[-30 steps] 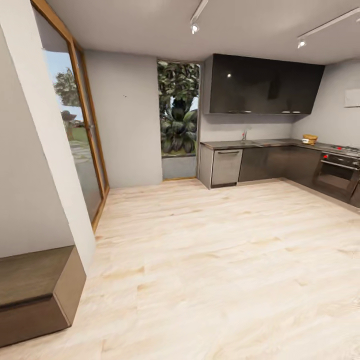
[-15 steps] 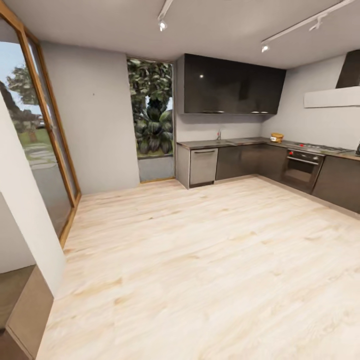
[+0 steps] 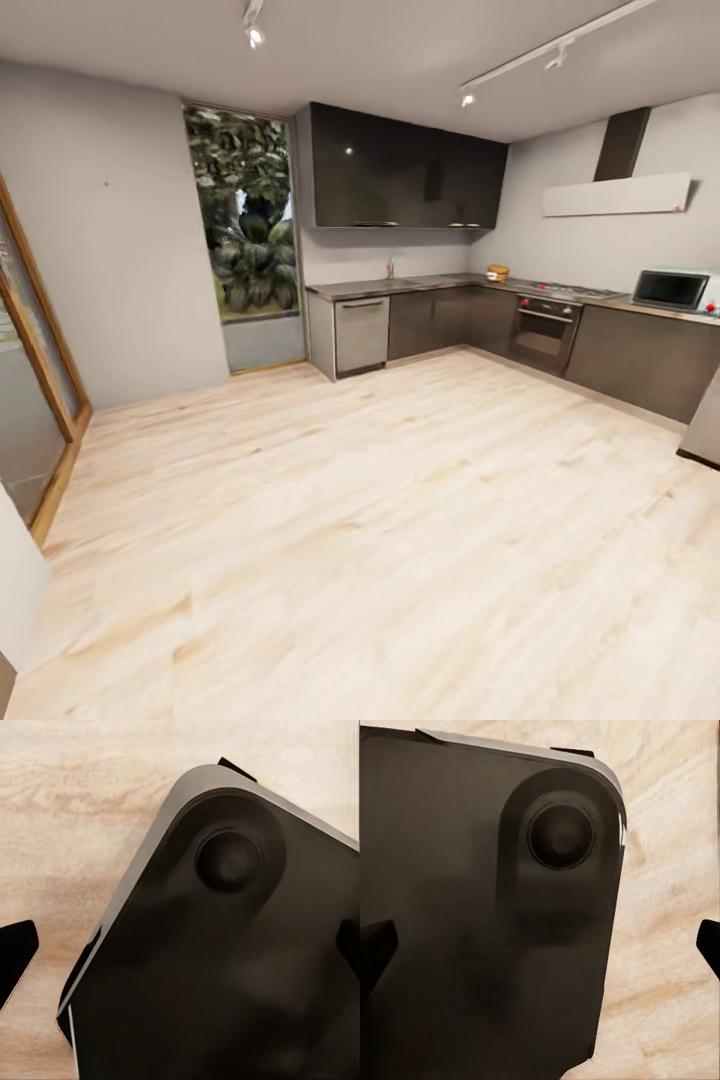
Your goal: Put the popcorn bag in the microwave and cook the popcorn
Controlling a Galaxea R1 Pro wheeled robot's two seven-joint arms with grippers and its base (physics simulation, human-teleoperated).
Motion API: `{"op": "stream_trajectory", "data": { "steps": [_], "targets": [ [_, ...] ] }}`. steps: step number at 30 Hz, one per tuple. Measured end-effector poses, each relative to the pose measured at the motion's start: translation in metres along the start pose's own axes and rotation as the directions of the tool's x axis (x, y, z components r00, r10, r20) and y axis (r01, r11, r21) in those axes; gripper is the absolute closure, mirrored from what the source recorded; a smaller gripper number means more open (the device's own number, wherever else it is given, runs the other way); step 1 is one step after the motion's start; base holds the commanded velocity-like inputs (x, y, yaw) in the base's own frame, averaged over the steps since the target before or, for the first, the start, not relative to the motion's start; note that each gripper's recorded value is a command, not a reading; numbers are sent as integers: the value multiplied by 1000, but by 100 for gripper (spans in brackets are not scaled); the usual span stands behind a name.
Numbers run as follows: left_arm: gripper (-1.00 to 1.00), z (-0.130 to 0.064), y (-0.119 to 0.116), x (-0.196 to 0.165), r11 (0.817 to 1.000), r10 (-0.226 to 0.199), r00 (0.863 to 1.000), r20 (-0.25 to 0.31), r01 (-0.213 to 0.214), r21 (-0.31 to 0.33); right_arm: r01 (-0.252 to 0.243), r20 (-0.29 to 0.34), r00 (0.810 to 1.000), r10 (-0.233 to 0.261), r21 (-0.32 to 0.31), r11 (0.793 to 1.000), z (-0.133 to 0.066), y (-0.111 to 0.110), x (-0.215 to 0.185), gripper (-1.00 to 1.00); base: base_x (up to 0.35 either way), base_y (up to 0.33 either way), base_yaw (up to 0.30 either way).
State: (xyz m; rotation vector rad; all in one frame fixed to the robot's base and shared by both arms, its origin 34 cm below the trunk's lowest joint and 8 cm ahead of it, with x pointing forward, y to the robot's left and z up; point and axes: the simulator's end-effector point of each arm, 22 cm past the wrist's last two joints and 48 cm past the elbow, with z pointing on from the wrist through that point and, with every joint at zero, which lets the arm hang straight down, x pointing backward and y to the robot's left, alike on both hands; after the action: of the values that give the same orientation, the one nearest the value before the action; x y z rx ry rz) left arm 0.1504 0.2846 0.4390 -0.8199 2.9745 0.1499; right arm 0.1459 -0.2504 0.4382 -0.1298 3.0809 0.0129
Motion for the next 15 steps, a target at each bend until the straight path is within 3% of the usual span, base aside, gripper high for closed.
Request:
{"op": "stream_trajectory", "data": {
  "steps": [15],
  "targets": [
    [-100,0,1,1,1000,2,1000,-4,-2,-8,8,0,1000,-8,-1,1000,0,0,0,-100,318,0,-290]
  ]
}}
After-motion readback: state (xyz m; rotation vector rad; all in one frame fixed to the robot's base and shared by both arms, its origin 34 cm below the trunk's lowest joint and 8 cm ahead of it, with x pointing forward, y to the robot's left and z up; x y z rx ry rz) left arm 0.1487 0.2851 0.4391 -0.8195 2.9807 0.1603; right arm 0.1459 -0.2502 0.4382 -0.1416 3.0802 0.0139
